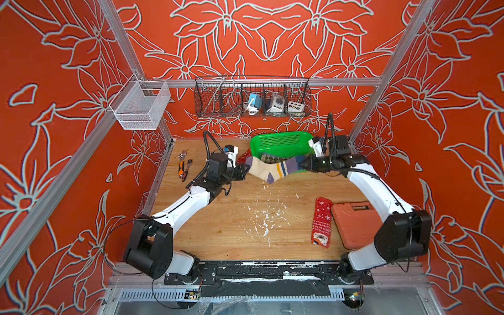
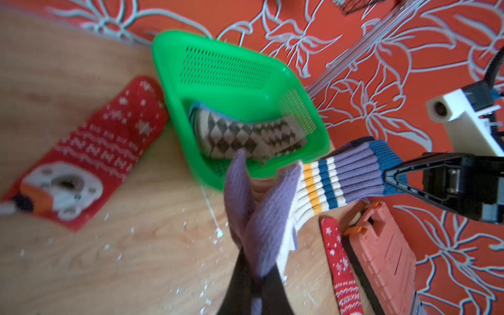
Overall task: Place the socks together as a pair
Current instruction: Pick up a pair of socks from the center of the board, then place a pair of socks in the bin.
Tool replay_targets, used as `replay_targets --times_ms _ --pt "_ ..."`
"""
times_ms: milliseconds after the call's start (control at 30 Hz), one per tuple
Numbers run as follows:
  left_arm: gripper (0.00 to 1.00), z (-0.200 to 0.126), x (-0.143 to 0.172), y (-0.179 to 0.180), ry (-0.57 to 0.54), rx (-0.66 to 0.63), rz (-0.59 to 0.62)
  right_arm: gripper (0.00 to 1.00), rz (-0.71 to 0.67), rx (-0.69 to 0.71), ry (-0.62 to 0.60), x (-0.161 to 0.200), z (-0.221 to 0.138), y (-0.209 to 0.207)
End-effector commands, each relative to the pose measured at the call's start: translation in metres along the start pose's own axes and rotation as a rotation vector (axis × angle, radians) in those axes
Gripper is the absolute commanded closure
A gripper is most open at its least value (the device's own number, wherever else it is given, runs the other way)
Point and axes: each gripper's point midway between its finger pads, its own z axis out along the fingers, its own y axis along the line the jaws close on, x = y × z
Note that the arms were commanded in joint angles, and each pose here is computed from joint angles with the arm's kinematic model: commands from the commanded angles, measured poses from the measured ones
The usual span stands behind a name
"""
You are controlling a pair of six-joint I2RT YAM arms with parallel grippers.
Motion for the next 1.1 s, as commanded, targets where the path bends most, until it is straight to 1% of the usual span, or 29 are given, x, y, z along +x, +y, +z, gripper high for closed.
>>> replay_targets --times_ms 0,100,167,233,333,400,500,633,800,833,900,1000,1033,1067 --pt "1.0 0.025 -0.014 0.0 0.029 0.008 0.006 1.0 0.028 -0.057 0.012 -0.022 -0.002 0.002" --pt "1.0 0.056 -0.025 0.006 0.039 0.006 0.003 1.0 0.032 -0.045 -0.013 -0.05 0.005 -0.007" --pt "1.0 0.078 -0.027 0.013 0.057 0.003 -0.003 1.0 0.04 -0.017 -0.017 -0.064 0.008 -0.021" --pt "1.0 0.101 -0.024 0.021 0.086 0.005 -0.01 1.0 0.055 0.015 -0.028 -0.079 0.01 -0.04" --pt "1.0 0.127 -0.014 0.034 0.119 -0.004 -0.02 1.0 0.085 0.034 -0.028 -0.089 0.02 -0.062" --pt "1.0 0.139 -0.009 0.042 0.128 -0.02 -0.021 1.0 0.097 0.038 -0.02 -0.091 0.029 -0.072" --pt "1.0 0.153 -0.007 0.056 0.122 -0.081 0.001 1.0 0.11 0.055 0.002 -0.087 0.045 -0.088" --pt "1.0 0.172 -0.006 0.061 0.132 -0.134 0.039 1.0 0.121 0.138 0.05 -0.072 0.061 -0.119" --pt "1.0 0.188 0.001 0.062 0.151 -0.18 0.07 1.0 0.145 0.224 0.073 -0.064 0.066 -0.152" --pt "1.0 0.19 0.003 0.063 0.156 -0.19 0.075 0.99 0.147 0.236 0.075 -0.063 0.066 -0.156" --pt "1.0 0.193 0.004 0.064 0.157 -0.208 0.085 0.89 0.147 0.266 0.077 -0.063 0.067 -0.163" --pt "0.88 0.193 0.004 0.065 0.159 -0.233 0.102 0.77 0.132 0.28 0.043 -0.075 0.059 -0.16" --pt "0.81 0.192 0.004 0.063 0.158 -0.243 0.111 0.74 0.124 0.277 0.025 -0.081 0.054 -0.154" --pt "0.71 0.191 0.003 0.063 0.156 -0.256 0.117 0.71 0.118 0.279 0.004 -0.086 0.049 -0.149"
